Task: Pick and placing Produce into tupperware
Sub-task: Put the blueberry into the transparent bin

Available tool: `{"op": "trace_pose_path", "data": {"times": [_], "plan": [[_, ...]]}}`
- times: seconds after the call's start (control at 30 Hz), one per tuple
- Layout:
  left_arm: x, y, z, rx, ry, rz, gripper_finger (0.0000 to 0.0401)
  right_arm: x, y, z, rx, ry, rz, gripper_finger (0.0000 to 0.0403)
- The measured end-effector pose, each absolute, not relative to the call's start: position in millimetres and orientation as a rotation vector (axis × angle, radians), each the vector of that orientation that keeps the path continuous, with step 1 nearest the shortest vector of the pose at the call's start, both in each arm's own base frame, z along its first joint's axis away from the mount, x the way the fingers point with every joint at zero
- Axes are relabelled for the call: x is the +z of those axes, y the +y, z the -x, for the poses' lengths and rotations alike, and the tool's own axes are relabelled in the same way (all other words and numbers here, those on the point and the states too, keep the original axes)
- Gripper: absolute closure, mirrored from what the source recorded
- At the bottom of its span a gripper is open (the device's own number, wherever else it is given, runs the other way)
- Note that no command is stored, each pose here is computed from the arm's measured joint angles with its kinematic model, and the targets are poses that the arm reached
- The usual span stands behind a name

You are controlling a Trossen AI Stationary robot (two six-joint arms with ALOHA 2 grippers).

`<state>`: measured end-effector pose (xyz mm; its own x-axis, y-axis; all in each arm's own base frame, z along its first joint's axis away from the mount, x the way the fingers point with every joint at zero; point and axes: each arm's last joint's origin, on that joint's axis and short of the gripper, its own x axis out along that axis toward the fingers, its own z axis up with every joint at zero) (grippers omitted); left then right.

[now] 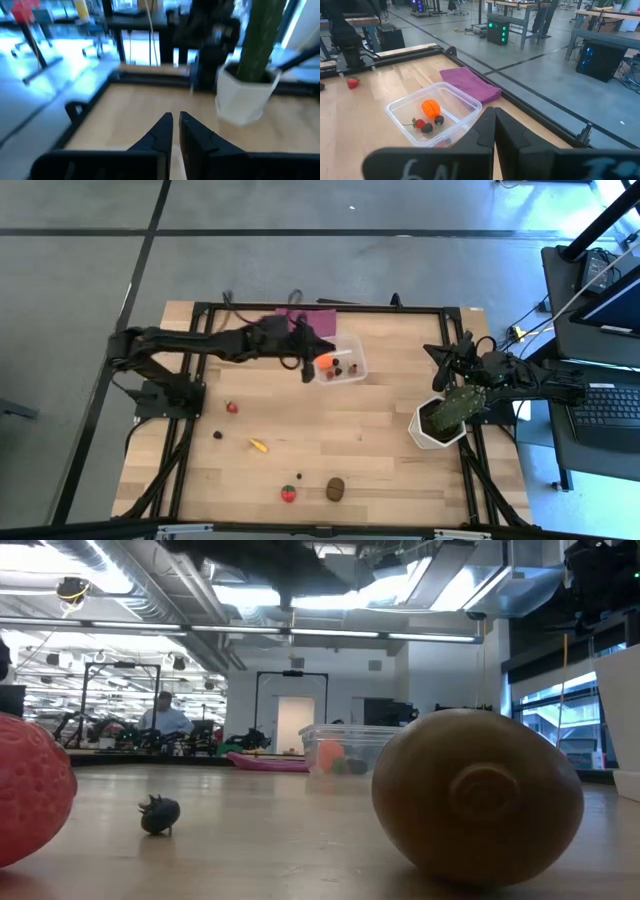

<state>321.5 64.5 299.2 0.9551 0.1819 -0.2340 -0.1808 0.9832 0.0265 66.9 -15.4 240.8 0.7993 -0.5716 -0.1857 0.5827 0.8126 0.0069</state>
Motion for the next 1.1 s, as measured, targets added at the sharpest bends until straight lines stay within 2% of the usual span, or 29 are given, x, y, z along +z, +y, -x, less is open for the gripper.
{"op": "trace_pose_path", "data": {"times": [0.17, 0.27, 0.53, 0.67, 0.87, 1.1], "plan": [[334, 57, -294, 0.171, 0.151, -0.014, 0.0348, 241, -15, -67, -0.62, 0.178, -0.065, 0.0394], [343, 51, -283, 0.159, 0.143, -0.02, 0.0319, 241, -15, -67, -0.62, 0.178, -0.065, 0.0394], [340, 30, -276, 0.066, 0.231, -0.019, 0.0183, 241, -15, -67, -0.619, 0.179, -0.064, 0.0394], [336, 19, -276, -0.018, 0.266, 0.034, 0.0139, 241, -15, -67, -0.619, 0.178, -0.064, 0.0394], [332, 2, -276, -0.072, 0.307, 0.083, 0.0122, 241, -15, -67, -0.619, 0.178, -0.064, 0.0394], [307, -45, -274, -0.1, 0.511, -0.18, 0.0138, 241, -15, -67, -0.619, 0.178, -0.065, 0.0394]]}}
